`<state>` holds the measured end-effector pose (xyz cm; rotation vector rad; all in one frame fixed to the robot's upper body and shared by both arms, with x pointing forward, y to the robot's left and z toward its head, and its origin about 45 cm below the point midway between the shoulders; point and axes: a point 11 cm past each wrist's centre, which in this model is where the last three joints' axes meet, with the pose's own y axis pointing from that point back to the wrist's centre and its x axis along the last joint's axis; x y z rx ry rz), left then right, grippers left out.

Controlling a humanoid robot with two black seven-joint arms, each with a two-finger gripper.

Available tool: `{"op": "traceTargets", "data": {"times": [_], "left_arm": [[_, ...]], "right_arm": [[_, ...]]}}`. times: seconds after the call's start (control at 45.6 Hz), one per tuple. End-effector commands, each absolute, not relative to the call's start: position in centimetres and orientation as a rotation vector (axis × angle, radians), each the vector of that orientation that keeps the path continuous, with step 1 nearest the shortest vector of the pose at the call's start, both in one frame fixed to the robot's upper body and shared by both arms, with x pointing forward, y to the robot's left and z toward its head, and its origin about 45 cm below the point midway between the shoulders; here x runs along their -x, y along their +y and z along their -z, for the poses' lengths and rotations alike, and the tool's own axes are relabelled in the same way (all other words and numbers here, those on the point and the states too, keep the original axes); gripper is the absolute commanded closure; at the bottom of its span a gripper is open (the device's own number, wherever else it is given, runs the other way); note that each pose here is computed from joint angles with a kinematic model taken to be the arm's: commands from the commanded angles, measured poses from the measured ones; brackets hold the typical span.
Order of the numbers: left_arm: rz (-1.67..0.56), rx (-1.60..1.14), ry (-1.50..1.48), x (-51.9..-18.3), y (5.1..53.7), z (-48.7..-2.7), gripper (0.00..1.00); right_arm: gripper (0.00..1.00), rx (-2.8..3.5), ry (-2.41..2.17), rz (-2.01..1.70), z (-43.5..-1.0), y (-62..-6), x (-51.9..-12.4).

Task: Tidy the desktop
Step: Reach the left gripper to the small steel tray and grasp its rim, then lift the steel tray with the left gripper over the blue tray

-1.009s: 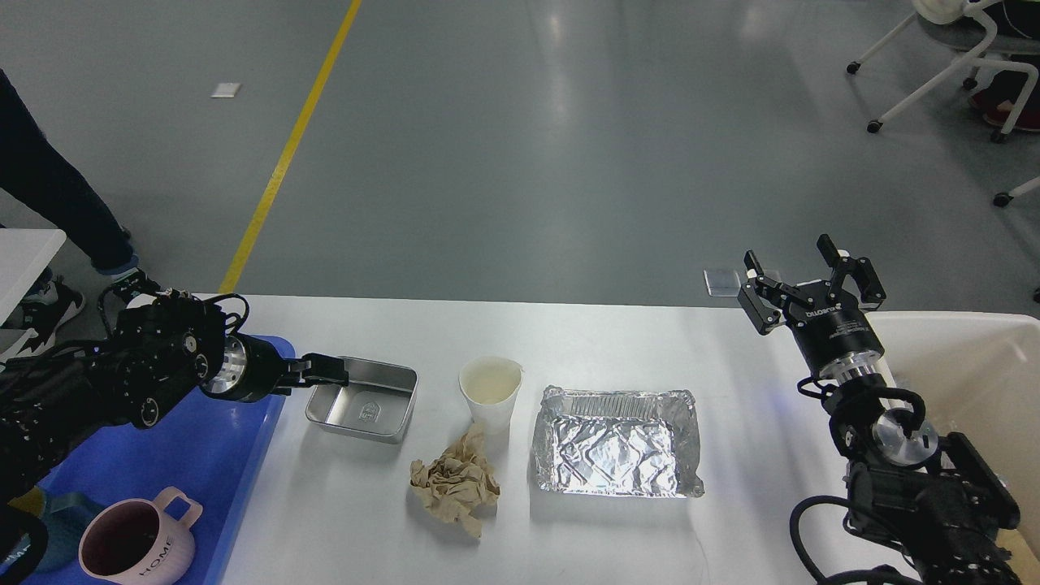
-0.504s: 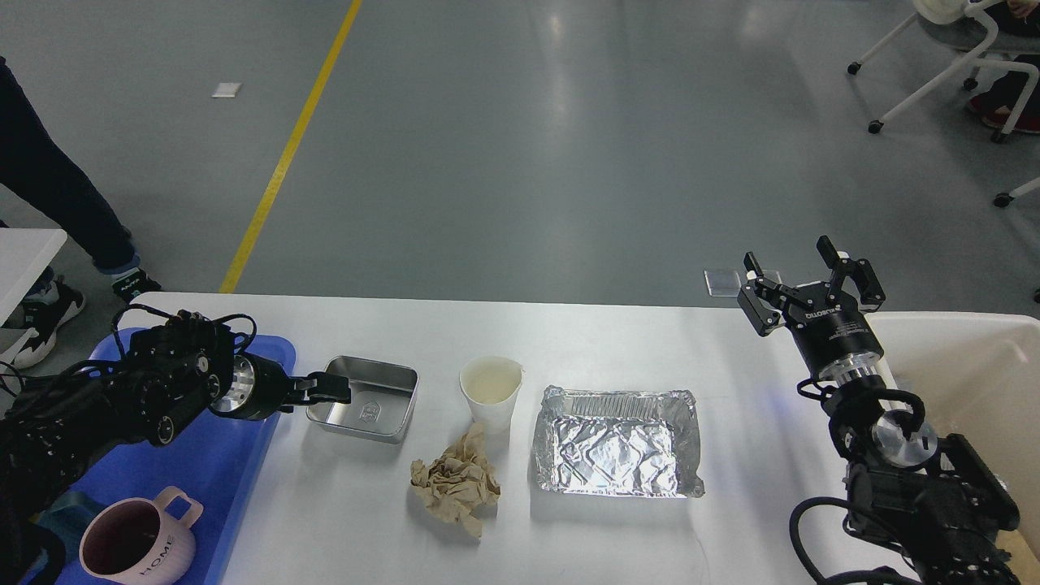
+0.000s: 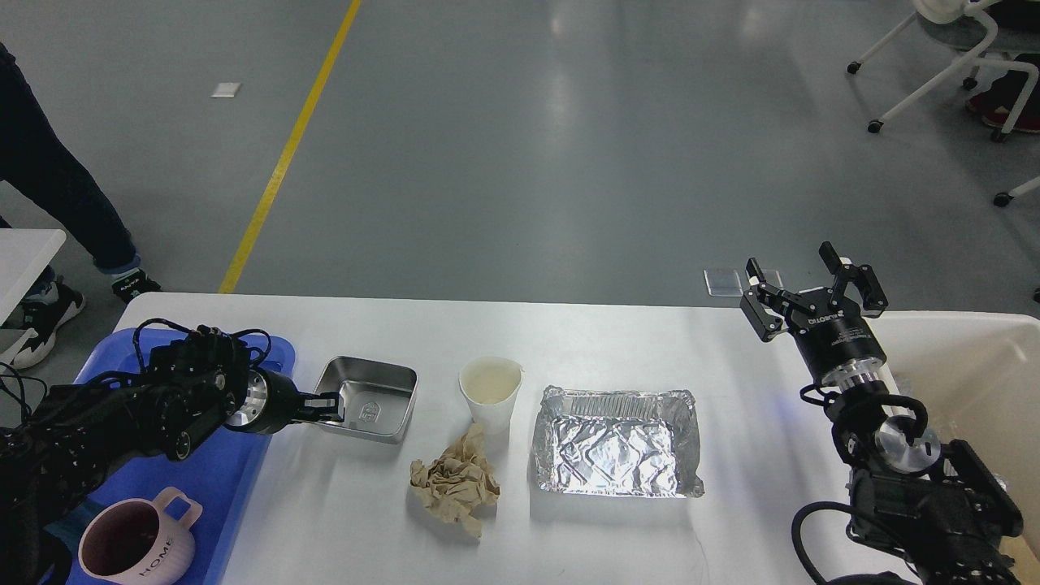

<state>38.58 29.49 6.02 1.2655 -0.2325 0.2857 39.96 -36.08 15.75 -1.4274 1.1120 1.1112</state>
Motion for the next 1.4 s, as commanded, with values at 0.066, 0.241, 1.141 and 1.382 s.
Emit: {"op": "traceTargets", "data": {"times": [0.066, 0.241, 1.141, 1.382], "left_arm": [[-0.296, -1.230, -0.227, -38.7, 28.5, -6.0, 0.83], [-0.282, -1.231, -0.211, -38.7, 28.6, -6.3, 0.99], [-0.612, -1.015, -0.087, -41.7, 45.1, -24.7, 1.00], [-0.822, -0.788, -0.044, -41.0, 48.9, -29.6, 1.00]], "right_arm": [[0.00, 1.426, 1.116, -1.112, -15.6, -36.2, -39.8], [0.00, 1.424, 1.118, -1.112, -15.6, -36.2, -39.8], [0.00, 1.419, 1.120, -1.119, -15.4, -36.2, -39.7], [0.00, 1.422, 1.121, -1.116, -15.6, -36.3, -39.8]]}}
